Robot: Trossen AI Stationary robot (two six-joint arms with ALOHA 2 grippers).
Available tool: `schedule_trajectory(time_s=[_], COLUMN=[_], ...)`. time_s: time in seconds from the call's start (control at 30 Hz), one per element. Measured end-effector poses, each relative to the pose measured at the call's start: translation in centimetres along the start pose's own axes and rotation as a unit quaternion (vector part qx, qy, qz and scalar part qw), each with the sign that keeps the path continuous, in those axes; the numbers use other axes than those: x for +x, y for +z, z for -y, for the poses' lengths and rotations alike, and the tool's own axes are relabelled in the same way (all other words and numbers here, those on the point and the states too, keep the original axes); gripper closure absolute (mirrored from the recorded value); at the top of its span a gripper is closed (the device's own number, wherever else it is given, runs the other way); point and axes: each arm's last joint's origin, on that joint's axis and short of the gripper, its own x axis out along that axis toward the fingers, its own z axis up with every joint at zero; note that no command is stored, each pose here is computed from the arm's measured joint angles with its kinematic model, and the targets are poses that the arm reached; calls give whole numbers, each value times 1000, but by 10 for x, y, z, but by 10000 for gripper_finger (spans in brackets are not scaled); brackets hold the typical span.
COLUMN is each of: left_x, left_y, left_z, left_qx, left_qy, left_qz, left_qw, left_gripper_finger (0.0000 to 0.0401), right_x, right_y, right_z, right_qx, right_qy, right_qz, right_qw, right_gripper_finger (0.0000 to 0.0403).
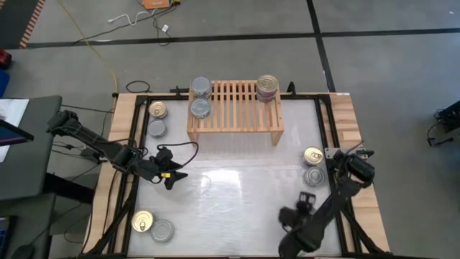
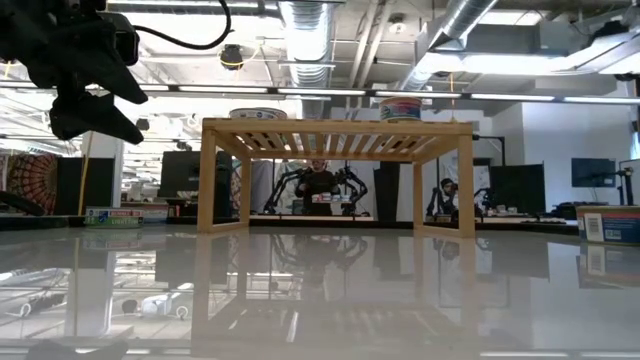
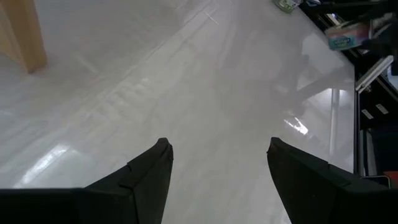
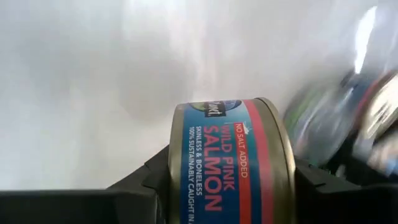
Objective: Stack canned seafood by type on shelf
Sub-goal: Move the blue tuna can to the center of the table
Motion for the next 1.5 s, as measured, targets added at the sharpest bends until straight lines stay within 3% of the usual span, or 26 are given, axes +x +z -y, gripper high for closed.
schedule_trajectory(time_s=[0.07,0.17,0.33,0.47,0.6,0.67,0.8,0.87,1.1,1.23,1.37,1.5], left_x=[0,0,0,0,0,0,0,0,0,0,2,5], left_y=[0,0,0,-1,-2,-2,-2,-2,-2,-2,3,12], left_z=[0,0,0,0,1,1,1,1,1,1,-1,-2], left_qx=[-2,-3,2,3,4,5,27,39,55,27,0,-66], left_qy=[0,-1,-1,-7,-17,-20,-21,-22,-22,-21,-12,-15], left_qz=[0,0,0,-13,-30,-35,-35,-35,-34,-34,-24,6], left_qw=[1000,1000,1000,1000,999,999,999,998,998,999,1000,998], left_gripper_finger=[150,150,150,150,150,150,150,150,150,150,150,150], right_x=[1,14,50,76,76,70,45,30,-6,-20,-22,-12], right_y=[16,47,101,131,147,150,147,145,140,129,117,108], right_z=[12,19,25,25,27,27,29,31,34,41,46,30], right_qx=[26,18,-21,-52,-38,-30,-19,-12,2,101,211,233], right_qy=[-39,-77,-138,-143,-110,-90,-49,-28,26,28,15,64], right_qz=[55,108,140,126,107,110,129,144,172,142,91,26], right_qw=[997,991,980,980,987,989,990,989,985,984,973,970], right_gripper_finger=[198,198,198,198,198,176,50,21,80,104,127,145])
